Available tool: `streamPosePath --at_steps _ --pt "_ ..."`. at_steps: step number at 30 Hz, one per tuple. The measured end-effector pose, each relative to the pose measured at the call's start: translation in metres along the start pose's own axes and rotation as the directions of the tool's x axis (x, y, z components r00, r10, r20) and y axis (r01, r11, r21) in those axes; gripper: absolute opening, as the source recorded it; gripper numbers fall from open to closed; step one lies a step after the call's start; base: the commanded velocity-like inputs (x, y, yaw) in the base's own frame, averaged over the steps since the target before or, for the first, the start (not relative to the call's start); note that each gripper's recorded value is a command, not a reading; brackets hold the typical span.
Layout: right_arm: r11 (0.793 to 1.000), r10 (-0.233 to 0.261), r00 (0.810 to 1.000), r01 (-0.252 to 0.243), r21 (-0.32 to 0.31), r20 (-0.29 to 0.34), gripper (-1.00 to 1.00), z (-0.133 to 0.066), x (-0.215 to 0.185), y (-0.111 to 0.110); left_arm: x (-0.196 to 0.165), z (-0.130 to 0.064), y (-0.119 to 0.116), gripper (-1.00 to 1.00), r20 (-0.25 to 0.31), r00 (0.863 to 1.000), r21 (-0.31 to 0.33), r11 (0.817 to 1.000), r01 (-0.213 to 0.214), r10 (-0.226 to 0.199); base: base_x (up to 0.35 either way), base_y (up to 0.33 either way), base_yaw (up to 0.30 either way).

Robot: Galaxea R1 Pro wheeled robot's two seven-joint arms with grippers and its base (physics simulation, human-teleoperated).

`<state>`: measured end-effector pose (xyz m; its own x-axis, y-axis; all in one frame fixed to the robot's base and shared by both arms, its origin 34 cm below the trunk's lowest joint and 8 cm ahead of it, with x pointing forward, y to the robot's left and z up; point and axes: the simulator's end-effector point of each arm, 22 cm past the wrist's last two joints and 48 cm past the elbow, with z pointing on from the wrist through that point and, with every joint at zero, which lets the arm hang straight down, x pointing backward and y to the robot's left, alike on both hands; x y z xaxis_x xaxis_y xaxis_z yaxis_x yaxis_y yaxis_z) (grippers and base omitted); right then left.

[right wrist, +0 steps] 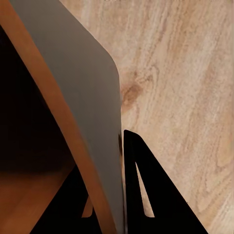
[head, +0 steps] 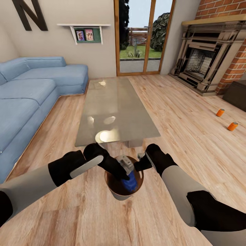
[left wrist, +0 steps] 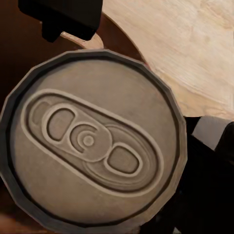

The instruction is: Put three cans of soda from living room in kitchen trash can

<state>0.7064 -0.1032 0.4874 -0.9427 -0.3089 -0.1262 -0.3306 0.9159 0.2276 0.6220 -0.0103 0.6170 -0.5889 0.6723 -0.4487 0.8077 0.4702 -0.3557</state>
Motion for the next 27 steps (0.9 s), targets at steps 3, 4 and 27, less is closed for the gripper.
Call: streamPosePath --at_steps 3,4,27 --pt "1.0 -0.005 1.0 0.005 0.007 -0.001 -1.0 0.0 0.0 -0.001 0.004 0.001 0.017 -1.0 -0.019 0.999 -0.075 0.996 -0.04 0.038 0.0 0.0 0.0" --pt "1.0 -0.006 1.0 0.006 0.009 -0.001 -1.0 0.0 0.0 -0.001 0.006 0.001 0.025 -1.0 -0.028 0.999 -0.104 0.993 -0.048 0.046 0.0 0.0 0.0" --pt "1.0 -0.005 1.0 0.005 0.006 -0.002 -1.0 0.001 0.0 0.0 0.025 0.054 0.059 -1.0 -0.195 0.979 -0.256 0.961 -0.106 0.057 0.0 0.0 0.0"
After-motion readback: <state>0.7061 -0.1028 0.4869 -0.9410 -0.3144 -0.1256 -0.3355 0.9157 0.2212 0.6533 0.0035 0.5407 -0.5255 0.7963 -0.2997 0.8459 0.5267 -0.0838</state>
